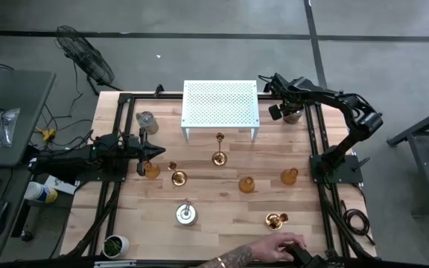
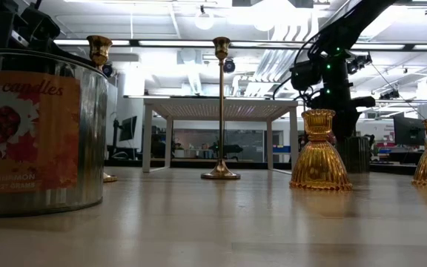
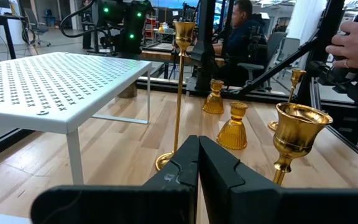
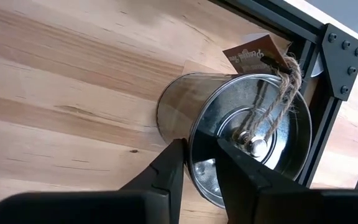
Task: Pick & Place candle stick holders
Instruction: Put the top right silver scented candle on the shelf
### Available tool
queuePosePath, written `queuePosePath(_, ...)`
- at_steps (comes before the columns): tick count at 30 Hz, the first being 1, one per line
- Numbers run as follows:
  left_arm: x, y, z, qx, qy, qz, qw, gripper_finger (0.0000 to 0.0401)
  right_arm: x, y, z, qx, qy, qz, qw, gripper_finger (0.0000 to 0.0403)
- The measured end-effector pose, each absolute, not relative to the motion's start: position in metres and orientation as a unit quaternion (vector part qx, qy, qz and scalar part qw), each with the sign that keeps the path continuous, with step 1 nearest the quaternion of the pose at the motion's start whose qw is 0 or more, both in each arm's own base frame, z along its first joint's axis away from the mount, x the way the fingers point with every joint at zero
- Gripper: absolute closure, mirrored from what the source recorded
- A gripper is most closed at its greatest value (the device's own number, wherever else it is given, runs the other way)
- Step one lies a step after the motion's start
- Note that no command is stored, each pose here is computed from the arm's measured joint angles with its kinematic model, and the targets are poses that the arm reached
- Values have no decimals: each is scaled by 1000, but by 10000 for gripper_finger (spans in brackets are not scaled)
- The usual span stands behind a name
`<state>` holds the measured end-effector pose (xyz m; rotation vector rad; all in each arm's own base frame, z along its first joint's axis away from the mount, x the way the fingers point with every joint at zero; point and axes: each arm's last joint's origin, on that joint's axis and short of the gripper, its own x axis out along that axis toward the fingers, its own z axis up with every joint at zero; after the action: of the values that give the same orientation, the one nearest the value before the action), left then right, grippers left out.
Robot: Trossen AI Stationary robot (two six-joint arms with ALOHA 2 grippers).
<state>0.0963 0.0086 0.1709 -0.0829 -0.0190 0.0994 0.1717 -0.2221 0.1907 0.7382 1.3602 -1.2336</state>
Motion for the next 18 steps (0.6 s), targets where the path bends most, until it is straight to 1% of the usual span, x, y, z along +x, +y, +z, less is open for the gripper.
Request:
queuePosePath(6,96,9,171,-41,-9,50,998,398,172,-222,191,315,574,-519,550,335)
queuePosePath(18,96,9,171,-41,-10,50,998,398,173,-222,192,326,569,-509,558,395)
